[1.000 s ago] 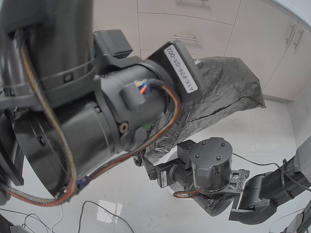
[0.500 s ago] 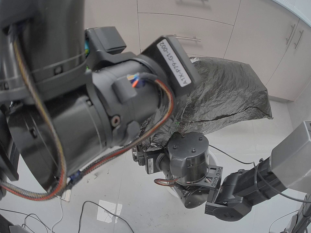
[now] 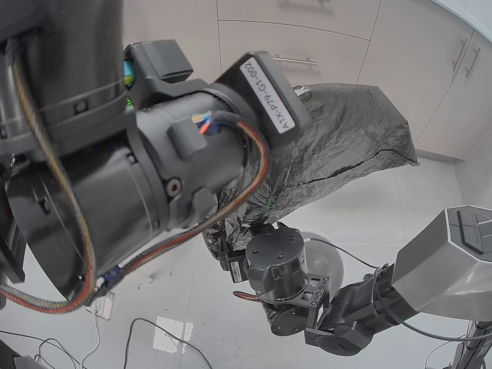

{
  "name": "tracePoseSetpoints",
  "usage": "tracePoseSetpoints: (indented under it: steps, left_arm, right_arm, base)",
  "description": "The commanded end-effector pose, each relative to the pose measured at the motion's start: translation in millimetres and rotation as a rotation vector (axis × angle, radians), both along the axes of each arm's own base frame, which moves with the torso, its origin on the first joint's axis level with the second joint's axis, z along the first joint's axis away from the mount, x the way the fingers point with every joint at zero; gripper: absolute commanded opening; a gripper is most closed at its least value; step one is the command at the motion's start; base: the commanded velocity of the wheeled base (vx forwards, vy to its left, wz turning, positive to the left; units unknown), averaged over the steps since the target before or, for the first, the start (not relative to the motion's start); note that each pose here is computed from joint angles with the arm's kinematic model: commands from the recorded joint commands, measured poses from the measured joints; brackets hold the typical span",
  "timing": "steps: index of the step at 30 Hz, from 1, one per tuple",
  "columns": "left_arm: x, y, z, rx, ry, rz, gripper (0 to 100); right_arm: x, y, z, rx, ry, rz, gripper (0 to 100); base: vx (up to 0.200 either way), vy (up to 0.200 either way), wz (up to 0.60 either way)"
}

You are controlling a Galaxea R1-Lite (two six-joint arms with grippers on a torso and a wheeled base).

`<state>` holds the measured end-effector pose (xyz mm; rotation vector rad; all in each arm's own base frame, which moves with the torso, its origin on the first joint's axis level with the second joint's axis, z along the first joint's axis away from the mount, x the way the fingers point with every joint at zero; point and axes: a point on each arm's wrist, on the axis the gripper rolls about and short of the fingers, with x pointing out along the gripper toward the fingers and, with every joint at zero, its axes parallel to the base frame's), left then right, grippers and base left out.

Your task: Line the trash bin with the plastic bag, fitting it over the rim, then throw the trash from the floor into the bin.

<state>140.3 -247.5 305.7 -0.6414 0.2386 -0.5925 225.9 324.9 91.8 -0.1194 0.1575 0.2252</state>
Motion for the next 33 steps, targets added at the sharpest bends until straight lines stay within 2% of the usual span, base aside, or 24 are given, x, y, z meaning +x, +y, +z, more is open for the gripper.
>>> tracePoseSetpoints:
  steps: [1,7,13,16,20,23,25,27,33]
  left_arm:
    - [1.0,0.8,-0.1,0.0,0.0,0.004,0]
    - [1.7,1.2,-0.6,0.0,0.002,0.006,0]
    - [2.9,1.8,-1.9,0.005,0.003,0.01,0]
    - [6.7,4.6,-7.6,0.026,0.009,0.022,0]
    - [7.3,5.8,-14.3,0.043,0.023,0.0,0]
    - [7.1,5.0,-21.7,0.059,0.038,-0.048,0]
    - [8.8,3.0,-29.6,0.067,0.048,-0.083,0]
    - [8.9,1.4,-37.3,0.074,0.054,-0.118,0]
    - [11.4,-7.2,-54.7,0.096,0.081,-0.216,0]
  right_arm:
    - [1.4,2.0,-5.7,-0.016,0.002,-0.009,0]
    - [4.9,-3.8,-3.9,-0.026,-0.001,-0.026,0]
    - [0.8,-15.3,18.0,0.009,-0.023,-0.029,0]
    - [-0.5,-42.6,33.3,-0.005,-0.019,-0.057,0]
    - [3.9,-101.2,58.3,0.004,-0.002,-0.119,0]
    - [2.7,-141.6,72.8,0.053,0.01,-0.163,0]
    - [-6.5,-167.0,84.0,0.131,0.029,-0.15,0]
    - [-16.0,-184.7,92.5,0.211,0.062,-0.102,0]
    - [-44.9,-216.5,113.5,0.44,0.242,0.157,0]
  base:
    - [0.0,0.0,0.0]
    - [0.0,0.0,0.0]
    - [0.0,0.0,0.0]
    - [0.0,0.0,0.0]
    - [0.0,0.0,0.0]
    - [0.0,0.0,0.0]
    - [0.0,0.0,0.0]
    - [0.0,0.0,0.0]
    - [0.0,0.0,0.0]
